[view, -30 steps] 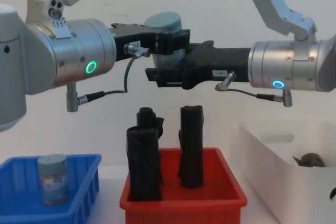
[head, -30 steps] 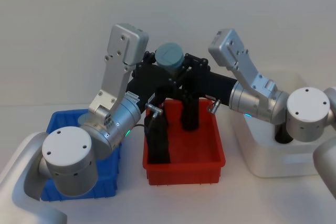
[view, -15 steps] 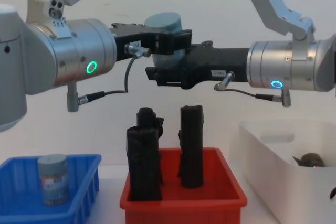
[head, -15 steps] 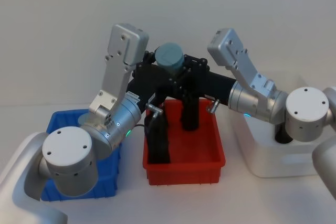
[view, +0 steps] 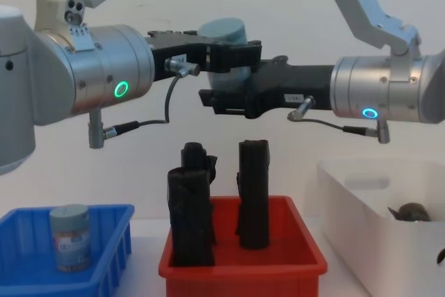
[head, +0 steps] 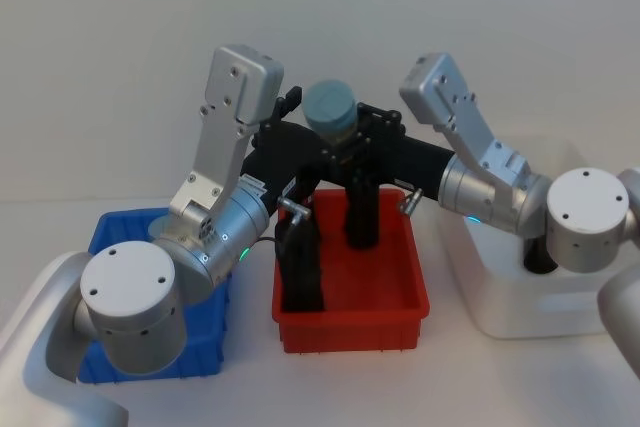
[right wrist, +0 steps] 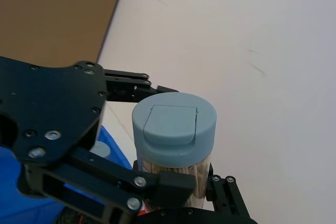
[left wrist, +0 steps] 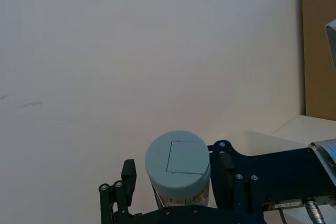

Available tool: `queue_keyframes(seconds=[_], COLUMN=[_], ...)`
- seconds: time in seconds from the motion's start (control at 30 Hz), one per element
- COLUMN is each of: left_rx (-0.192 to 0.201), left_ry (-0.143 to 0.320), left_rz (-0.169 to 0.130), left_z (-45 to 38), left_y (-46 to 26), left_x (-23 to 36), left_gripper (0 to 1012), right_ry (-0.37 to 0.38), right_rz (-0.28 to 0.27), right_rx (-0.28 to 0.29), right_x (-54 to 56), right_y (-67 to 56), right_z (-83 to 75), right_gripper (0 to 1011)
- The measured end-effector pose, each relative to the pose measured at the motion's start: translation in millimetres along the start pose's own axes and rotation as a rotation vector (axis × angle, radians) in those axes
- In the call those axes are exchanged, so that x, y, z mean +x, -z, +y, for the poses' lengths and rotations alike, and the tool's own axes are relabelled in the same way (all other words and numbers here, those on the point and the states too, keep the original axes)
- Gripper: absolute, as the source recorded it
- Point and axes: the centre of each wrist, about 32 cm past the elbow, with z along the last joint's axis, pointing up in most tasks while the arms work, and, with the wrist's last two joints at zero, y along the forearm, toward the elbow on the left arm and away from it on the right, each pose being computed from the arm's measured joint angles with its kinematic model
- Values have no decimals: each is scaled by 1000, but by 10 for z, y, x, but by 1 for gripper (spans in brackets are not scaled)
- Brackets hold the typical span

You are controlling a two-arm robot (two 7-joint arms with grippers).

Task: Pick the cotton swabs from the blue box and place them into the white box.

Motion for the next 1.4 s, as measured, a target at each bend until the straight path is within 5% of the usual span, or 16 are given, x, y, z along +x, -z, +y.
queue_keyframes(seconds=[0.6, 1.4], left_rx=[0, 0], left_ry=[0, 0], left_rz=[0, 0], left_z=[0, 0], left_y=[0, 0], left_x=[1, 0], left_gripper=[1004, 1004], right_ry=[198, 537], right_rz=[57, 241], right_rx=[-72, -195], right_x=[-46, -205], right_y=[153, 473], right_z=[-241, -591], right_gripper=[628, 628])
